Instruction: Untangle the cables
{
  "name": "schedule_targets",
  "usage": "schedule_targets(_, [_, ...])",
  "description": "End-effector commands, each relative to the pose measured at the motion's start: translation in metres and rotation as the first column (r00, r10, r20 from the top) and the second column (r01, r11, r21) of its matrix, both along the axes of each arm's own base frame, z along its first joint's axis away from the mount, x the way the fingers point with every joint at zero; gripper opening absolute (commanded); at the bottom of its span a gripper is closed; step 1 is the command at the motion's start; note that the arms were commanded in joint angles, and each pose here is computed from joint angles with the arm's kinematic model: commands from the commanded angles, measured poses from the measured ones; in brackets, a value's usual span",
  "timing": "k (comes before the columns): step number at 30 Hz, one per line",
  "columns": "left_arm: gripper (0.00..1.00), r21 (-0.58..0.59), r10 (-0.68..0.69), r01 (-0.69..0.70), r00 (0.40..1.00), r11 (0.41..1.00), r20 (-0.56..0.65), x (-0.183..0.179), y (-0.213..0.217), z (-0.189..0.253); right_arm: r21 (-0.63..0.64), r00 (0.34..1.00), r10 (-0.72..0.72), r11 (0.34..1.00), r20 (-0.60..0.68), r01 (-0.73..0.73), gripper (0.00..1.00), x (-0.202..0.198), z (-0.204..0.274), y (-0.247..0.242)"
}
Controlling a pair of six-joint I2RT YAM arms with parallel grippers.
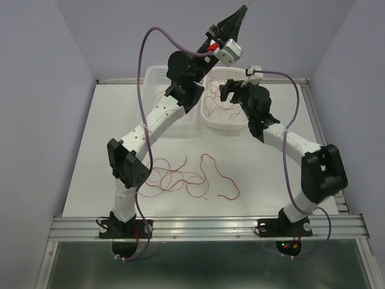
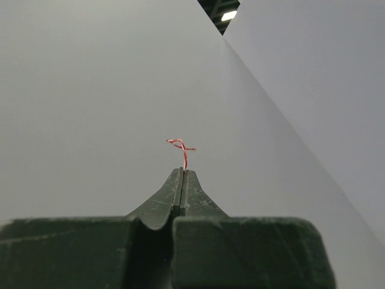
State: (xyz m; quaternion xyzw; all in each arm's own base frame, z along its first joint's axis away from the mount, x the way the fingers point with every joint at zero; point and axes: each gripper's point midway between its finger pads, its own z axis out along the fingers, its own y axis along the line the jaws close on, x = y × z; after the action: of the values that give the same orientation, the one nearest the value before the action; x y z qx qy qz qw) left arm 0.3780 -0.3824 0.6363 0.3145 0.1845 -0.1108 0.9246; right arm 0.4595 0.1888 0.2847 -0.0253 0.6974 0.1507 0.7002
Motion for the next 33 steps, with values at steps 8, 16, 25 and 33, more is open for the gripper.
schedule_targets(8, [0.00, -0.080, 0.032, -0.023, 0.993, 0.996, 0.111, -0.035, 0.035, 0.042, 0.050, 0.878, 0.423, 0.895, 0.224, -0.444, 0.91, 0.073, 0.042, 0.092])
schedule_targets(16, [0.00, -0.074, 0.035, -0.026, 0.993, 0.997, 0.113, -0.037, 0.036, 0.043, 0.035, 0.863, 0.429, 0.891, 0.269, -0.453, 0.54, 0.095, 0.038, 0.101])
schedule_targets(25, [0.00, -0.075, 0.071, -0.064, 0.992, 0.995, 0.102, -0.025, 0.036, 0.037, 0.041, 0.854, 0.417, 0.892, 0.311, -0.451, 0.00, 0.054, 0.077, 0.084])
schedule_targets(33, [0.00, -0.079, 0.126, -0.119, 0.988, 0.990, 0.089, -0.010, 0.035, 0.027, 0.021, 0.805, 0.408, 0.887, 0.432, -0.461, 0.00, 0.004, 0.170, 0.066])
